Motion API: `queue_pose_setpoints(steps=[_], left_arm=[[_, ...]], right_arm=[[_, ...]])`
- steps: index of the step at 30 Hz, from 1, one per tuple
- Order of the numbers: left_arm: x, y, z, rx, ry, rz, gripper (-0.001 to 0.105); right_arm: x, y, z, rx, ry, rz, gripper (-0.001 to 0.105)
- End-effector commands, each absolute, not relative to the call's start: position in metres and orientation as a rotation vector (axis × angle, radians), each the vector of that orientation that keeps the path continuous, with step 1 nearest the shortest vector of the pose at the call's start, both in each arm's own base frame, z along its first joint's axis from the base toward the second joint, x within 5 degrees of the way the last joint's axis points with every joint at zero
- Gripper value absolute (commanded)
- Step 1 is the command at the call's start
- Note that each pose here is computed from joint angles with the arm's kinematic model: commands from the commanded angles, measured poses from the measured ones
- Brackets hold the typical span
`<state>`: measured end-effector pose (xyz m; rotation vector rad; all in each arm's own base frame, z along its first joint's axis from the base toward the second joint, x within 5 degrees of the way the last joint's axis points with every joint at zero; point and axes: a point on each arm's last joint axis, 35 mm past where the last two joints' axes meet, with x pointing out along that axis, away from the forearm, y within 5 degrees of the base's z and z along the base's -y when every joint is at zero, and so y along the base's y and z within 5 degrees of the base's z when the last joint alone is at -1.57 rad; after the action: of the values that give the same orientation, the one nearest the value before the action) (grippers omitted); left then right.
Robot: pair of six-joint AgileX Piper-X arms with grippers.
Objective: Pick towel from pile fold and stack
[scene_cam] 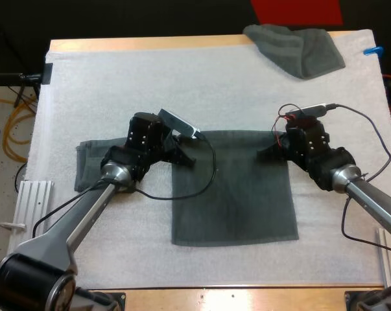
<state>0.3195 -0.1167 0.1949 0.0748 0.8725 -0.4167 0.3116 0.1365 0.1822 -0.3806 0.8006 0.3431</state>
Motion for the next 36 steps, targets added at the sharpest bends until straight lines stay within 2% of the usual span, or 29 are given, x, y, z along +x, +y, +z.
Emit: queue_pose_setpoints(steps=[1,7,10,13,15,18,19,26,31,36], left_arm=[[0.323,-0.117,0.198,0.081,0.835,-0.405,0.000],[0.327,-0.118,0.200,0.077,0.792,-0.407,0.000],[0.329,-0.119,0.203,0.076,0.779,-0.406,0.008],[0.334,-0.120,0.210,0.081,0.759,-0.389,0.028],[0.339,-0.121,0.220,0.083,0.735,-0.378,0.048],[0.345,-0.123,0.242,0.088,0.710,-0.355,0.068],[0.346,-0.123,0.251,0.090,0.702,-0.348,0.070],[0.338,-0.119,0.321,0.087,0.610,-0.324,0.072],[0.303,-0.106,0.363,0.080,0.564,-0.324,0.072],[0.254,-0.089,0.392,0.078,0.595,-0.320,0.072]], right_arm=[[0.316,0.135,0.184,-0.379,0.778,0.314,0.000],[0.321,0.135,0.183,-0.390,0.740,0.262,0.000],[0.325,0.134,0.189,-0.380,0.722,0.255,0.004],[0.335,0.127,0.199,-0.360,0.696,0.228,0.023],[0.346,0.120,0.213,-0.340,0.662,0.198,0.041],[0.359,0.110,0.239,-0.313,0.610,0.160,0.059],[0.362,0.108,0.248,-0.306,0.593,0.151,0.062],[0.358,0.096,0.317,-0.287,0.515,0.117,0.062],[0.323,0.087,0.359,-0.279,0.481,0.120,0.062],[0.273,0.073,0.387,-0.274,0.535,0.129,0.062]])
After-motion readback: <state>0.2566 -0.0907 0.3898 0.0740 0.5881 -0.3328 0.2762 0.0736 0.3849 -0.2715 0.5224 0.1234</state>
